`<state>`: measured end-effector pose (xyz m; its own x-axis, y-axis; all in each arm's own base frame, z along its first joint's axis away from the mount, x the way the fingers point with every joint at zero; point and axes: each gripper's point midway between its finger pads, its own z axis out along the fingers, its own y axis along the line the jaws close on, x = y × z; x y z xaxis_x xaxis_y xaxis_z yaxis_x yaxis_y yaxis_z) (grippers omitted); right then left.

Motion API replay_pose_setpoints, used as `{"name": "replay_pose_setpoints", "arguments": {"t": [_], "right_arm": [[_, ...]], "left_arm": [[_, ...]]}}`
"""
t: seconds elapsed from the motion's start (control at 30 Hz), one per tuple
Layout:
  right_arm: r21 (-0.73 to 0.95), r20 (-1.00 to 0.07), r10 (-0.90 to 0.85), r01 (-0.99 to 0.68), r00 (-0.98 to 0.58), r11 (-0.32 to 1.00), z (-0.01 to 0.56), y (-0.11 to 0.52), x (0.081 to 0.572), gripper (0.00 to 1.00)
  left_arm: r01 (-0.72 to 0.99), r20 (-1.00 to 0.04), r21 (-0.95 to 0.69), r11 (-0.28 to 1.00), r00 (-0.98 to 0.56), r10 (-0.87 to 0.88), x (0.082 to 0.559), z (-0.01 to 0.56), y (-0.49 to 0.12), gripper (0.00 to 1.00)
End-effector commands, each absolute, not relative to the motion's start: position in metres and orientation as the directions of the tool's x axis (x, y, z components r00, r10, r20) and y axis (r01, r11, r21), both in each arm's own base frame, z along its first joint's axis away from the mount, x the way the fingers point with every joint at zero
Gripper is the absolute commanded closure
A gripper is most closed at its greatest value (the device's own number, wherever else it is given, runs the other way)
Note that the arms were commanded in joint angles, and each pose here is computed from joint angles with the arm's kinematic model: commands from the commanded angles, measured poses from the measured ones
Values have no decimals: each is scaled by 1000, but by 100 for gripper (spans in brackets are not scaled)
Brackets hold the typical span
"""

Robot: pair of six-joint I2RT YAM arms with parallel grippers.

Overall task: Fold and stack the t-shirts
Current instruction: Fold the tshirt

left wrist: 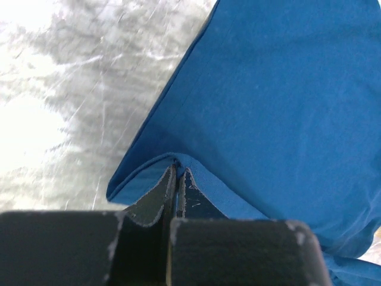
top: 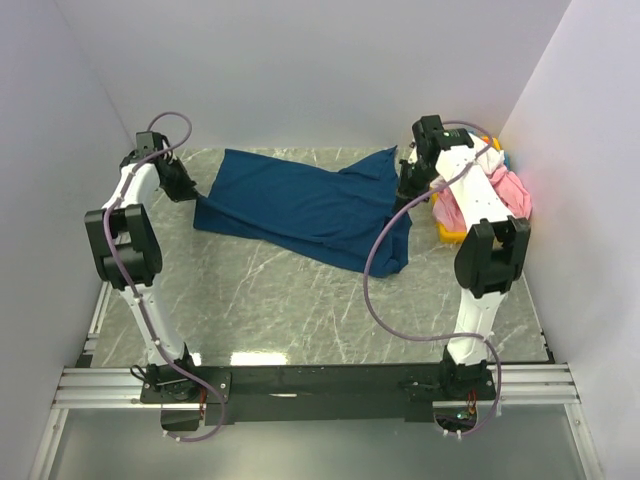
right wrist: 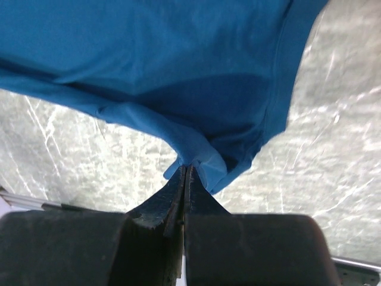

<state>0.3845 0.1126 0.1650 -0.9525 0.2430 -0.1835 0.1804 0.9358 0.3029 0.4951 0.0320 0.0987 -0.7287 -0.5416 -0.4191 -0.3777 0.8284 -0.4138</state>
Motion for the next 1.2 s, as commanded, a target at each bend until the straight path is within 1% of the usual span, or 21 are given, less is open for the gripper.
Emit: {"name": "replay_pose_setpoints", "arguments": {"t": [0.0, 0.47, 0.53, 0.57, 0.6, 0.63, 0.67, 0.7, 0.73, 0.77, 0.8, 0.87, 0.9, 0.93, 0.97, 1.0, 1.03, 1.07, 1.1, 1.13, 1.17], "right_arm": [[275, -215, 228, 165, -949, 947, 174, 102, 397, 100], [274, -215, 228, 165, -950, 947, 155, 94, 430, 100], [281, -212, 226, 162, -951, 946, 151, 95, 434, 100], [286, -220, 223, 156, -950, 946, 152, 96, 437, 100], [288, -223, 221, 152, -950, 945, 151, 96, 439, 98], [295, -223, 218, 147, -950, 944, 149, 98, 442, 91], [296, -226, 215, 143, -950, 944, 149, 98, 443, 81], [296, -226, 213, 141, -950, 945, 149, 98, 444, 60], [291, -228, 212, 141, -950, 946, 149, 97, 443, 54], [289, -226, 212, 142, -951, 947, 149, 96, 441, 49], [295, -247, 213, 136, -945, 946, 155, 96, 440, 41], [288, -214, 215, 148, -953, 946, 144, 94, 426, 36], [299, -251, 220, 140, -943, 944, 153, 93, 424, 36], [291, -208, 220, 154, -953, 944, 139, 91, 410, 35], [291, -203, 221, 157, -954, 944, 136, 90, 403, 35], [305, -232, 223, 147, -947, 941, 143, 90, 399, 35], [298, -189, 222, 159, -957, 941, 128, 90, 384, 35], [299, -183, 221, 160, -958, 941, 126, 90, 377, 36], [314, -201, 224, 154, -954, 937, 130, 91, 373, 36], [310, -160, 224, 166, -961, 936, 118, 90, 358, 37], [316, -162, 226, 167, -960, 934, 115, 91, 354, 38]], "left_arm": [[-351, -420, -450, 821, -728, -542, 509, 110, 28, 100], [-308, -418, -477, 823, -745, -521, 533, 102, 21, 99], [-303, -423, -480, 823, -742, -520, 536, 103, 21, 92], [-302, -421, -482, 822, -744, -520, 537, 101, 20, 79], [-300, -421, -483, 823, -744, -519, 537, 101, 19, 70], [-294, -426, -487, 822, -742, -518, 538, 102, 18, 54], [-292, -433, -488, 822, -737, -518, 539, 105, 18, 49], [-287, -439, -489, 824, -735, -517, 539, 108, 18, 45], [-287, -439, -488, 825, -735, -516, 538, 107, 18, 40], [-283, -450, -485, 827, -730, -514, 536, 113, 18, 37], [-280, -458, -478, 833, -729, -508, 534, 115, 19, 35], [-289, -463, -453, 843, -732, -499, 523, 112, 22, 30], [-291, -462, -446, 846, -735, -496, 518, 111, 22, 30], [-305, -436, -435, 847, -752, -495, 506, 98, 20, 29], [-299, -452, -427, 853, -747, -488, 502, 102, 22, 29], [-313, -423, -417, 854, -764, -487, 489, 90, 20, 30], [-317, -415, -411, 855, -770, -485, 483, 86, 20, 30], [-314, -426, -401, 861, -768, -479, 478, 88, 21, 31], [-326, -402, -393, 860, -780, -480, 466, 78, 20, 31], [-326, -408, -389, 862, -778, -478, 462, 79, 20, 32], [-329, -405, -383, 863, -780, -478, 457, 77, 20, 32]]}}
